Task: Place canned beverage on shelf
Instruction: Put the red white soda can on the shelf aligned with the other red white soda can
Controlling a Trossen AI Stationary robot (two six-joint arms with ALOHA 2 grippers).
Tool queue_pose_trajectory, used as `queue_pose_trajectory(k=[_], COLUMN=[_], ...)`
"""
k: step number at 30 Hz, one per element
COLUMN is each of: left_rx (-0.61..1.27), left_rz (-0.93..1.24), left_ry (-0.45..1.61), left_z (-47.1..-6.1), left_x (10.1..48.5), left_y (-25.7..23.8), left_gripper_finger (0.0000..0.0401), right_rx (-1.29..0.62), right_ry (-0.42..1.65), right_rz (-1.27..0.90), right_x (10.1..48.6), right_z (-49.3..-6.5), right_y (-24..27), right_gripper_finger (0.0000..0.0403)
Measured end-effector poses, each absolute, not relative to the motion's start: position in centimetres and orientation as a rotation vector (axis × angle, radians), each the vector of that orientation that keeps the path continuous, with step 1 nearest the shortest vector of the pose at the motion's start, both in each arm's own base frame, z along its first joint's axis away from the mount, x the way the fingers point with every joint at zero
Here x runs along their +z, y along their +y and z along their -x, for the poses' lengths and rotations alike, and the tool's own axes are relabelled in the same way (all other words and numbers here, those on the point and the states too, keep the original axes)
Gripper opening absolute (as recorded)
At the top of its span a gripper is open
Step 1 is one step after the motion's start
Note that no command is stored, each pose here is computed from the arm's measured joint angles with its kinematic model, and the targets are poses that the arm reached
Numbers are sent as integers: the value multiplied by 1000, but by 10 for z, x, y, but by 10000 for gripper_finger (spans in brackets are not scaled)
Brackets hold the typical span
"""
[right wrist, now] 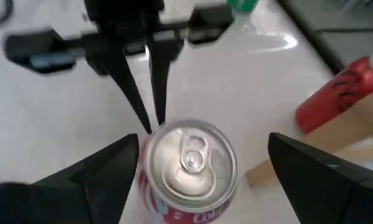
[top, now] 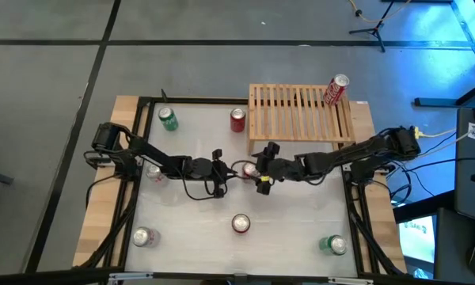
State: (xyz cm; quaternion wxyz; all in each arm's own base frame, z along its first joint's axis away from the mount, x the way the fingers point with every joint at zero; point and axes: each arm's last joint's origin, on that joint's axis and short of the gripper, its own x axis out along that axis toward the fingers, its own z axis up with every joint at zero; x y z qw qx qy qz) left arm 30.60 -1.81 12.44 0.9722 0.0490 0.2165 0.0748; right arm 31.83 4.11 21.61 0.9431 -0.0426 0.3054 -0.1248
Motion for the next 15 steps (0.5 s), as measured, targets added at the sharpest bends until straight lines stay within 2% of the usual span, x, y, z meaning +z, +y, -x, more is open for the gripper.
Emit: queue_pose_trajectory(k=[5, 15], left_rx=[151, 151], left_rz=[-100, -101], left_ry=[442, 447], left_z=[-306, -306], left_x=[124, 123], left_y=[-18, -18], left_gripper_finger=[40, 40], right_rx=[-195, -210], right_ry=[650, 689], right_rz=[48, 69], right_x=[204, 194], right_z=[-326, -328], right_y=[35, 36], right_gripper_finger=[353, 345])
